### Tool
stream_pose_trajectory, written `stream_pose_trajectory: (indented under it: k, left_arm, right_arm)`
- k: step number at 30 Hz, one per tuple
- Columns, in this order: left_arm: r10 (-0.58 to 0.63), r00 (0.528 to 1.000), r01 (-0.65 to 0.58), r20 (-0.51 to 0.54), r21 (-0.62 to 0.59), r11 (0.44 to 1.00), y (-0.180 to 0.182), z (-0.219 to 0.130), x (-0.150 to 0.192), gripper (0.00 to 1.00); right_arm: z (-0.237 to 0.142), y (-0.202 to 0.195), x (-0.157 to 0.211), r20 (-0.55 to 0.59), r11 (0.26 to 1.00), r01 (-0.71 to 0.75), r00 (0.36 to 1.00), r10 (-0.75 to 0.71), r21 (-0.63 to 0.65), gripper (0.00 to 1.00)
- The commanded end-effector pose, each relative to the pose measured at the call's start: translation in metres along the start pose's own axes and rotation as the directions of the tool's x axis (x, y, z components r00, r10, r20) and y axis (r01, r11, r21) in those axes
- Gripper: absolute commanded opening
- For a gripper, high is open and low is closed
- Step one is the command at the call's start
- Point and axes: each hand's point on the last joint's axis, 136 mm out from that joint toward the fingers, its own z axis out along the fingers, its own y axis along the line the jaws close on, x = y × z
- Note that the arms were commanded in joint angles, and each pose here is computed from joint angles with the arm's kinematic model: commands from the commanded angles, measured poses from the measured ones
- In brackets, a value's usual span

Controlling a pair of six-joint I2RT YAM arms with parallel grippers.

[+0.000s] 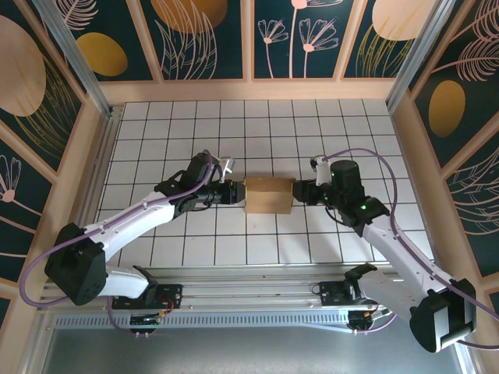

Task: Fold the paper box

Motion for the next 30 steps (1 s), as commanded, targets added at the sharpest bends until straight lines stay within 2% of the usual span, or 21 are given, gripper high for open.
stream_pose_trajectory:
  k: [1,4,6,8,10,13,15,17,19,21,24,30]
  left_arm:
    - [0.005,1.000,-0.005,-0.005,0.060,0.998,-0.015,-0.013,0.001,0.36]
    - [0.017,1.000,-0.019,0.023,0.124,0.992,-0.032,-0.026,-0.005,0.36]
    - [0.020,0.998,-0.028,0.061,0.131,0.991,-0.039,-0.037,-0.013,0.36]
    - [0.005,0.993,-0.016,0.117,0.095,0.995,-0.040,-0.048,-0.028,0.34]
    - [-0.046,0.983,0.042,0.176,0.027,0.999,-0.034,-0.056,-0.045,0.32]
    - [-0.154,0.956,0.161,0.249,-0.008,0.987,-0.027,-0.059,-0.063,0.47]
    - [-0.254,0.928,0.257,0.274,0.027,0.966,-0.025,-0.055,-0.068,0.48]
    - [-0.307,0.915,0.307,0.263,0.042,0.951,-0.025,-0.049,-0.067,0.58]
    - [-0.308,0.916,0.321,0.258,-0.007,0.947,-0.017,-0.044,-0.068,0.62]
    - [-0.286,0.927,0.307,0.241,-0.052,0.950,-0.011,-0.036,-0.067,0.63]
    - [-0.314,0.928,0.333,0.202,-0.073,0.940,-0.002,-0.022,-0.056,0.64]
    - [-0.378,0.917,0.382,0.128,-0.013,0.924,0.000,0.001,-0.038,0.62]
  right_arm:
    - [-0.013,0.016,-0.018,0.075,0.999,0.011,0.997,-0.007,-0.053,0.50]
    - [-0.025,0.027,-0.034,0.145,0.996,0.005,0.989,0.008,-0.094,0.57]
    - [-0.033,0.030,-0.048,0.185,0.994,-0.036,0.981,0.055,-0.105,0.58]
    - [-0.037,0.026,-0.061,0.198,0.986,-0.131,0.969,0.150,-0.105,0.54]
    - [-0.033,0.020,-0.066,0.162,0.964,-0.239,0.953,0.256,-0.120,0.50]
    - [-0.017,0.007,-0.061,0.039,0.919,-0.377,0.923,0.383,-0.113,0.49]
    - [-0.006,-0.001,-0.053,-0.041,0.904,-0.420,0.907,0.418,-0.075,0.47]
    - [0.006,-0.008,-0.042,-0.112,0.900,-0.435,0.896,0.430,-0.025,0.48]
    - [0.013,-0.011,-0.032,-0.162,0.897,-0.443,0.885,0.436,-0.007,0.50]
    - [0.017,-0.009,-0.025,-0.188,0.896,-0.444,0.881,0.433,-0.015,0.52]
    - [0.019,-0.007,-0.019,-0.195,0.894,-0.446,0.880,0.433,-0.030,0.55]
    - [0.021,-0.013,-0.001,-0.202,0.890,-0.455,0.874,0.442,-0.019,0.54]
